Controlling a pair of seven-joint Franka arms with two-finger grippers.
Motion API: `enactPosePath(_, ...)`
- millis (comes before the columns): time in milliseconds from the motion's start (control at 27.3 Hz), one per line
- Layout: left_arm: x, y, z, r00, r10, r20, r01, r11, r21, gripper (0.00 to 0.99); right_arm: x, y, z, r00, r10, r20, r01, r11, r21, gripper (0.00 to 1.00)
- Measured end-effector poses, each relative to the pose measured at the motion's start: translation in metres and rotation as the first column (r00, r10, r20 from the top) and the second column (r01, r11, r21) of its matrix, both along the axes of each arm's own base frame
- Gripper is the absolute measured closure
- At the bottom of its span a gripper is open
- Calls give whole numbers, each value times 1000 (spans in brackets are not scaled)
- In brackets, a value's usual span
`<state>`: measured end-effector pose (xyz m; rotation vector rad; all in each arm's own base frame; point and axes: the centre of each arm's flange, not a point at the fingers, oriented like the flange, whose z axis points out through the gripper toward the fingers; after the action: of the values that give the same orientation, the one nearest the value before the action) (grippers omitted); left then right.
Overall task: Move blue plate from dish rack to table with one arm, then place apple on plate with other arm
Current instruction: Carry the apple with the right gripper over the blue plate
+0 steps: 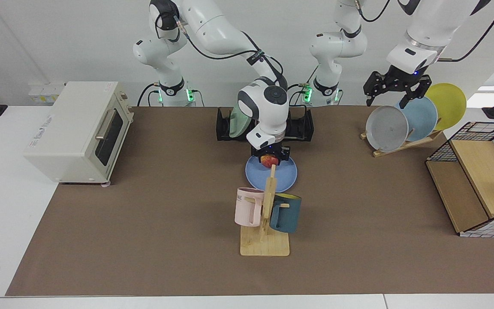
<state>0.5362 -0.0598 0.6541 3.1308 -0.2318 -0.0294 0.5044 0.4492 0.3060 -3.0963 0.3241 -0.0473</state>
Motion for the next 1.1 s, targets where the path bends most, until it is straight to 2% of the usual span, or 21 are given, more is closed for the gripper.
enactPosePath(623,-1,0,1,1000,0,2,0,1000,0,0,23,-4,-9,1000,-27,7,27,1000,1,242)
enactPosePath(660,-1,0,1,1000,0,2,0,1000,0,0,23,-4,-9,1000,-28,4,28,1000,1,225)
enactPosePath(733,-1,0,2,1000,0,3,0,1000,0,0,21,-3,-9,999,-32,-9,32,1000,-1,101)
enactPosePath(843,-2,0,2,1000,0,4,0,1000,0,0,23,-3,-3,999,-42,-28,42,999,0,4)
enactPosePath(990,-2,0,3,1000,0,5,0,1000,0,0,28,-4,18,997,-63,-53,63,998,8,0)
enactPosePath(1099,-2,0,3,1000,0,5,0,1000,0,0,34,-10,45,996,-74,-53,75,997,16,0)
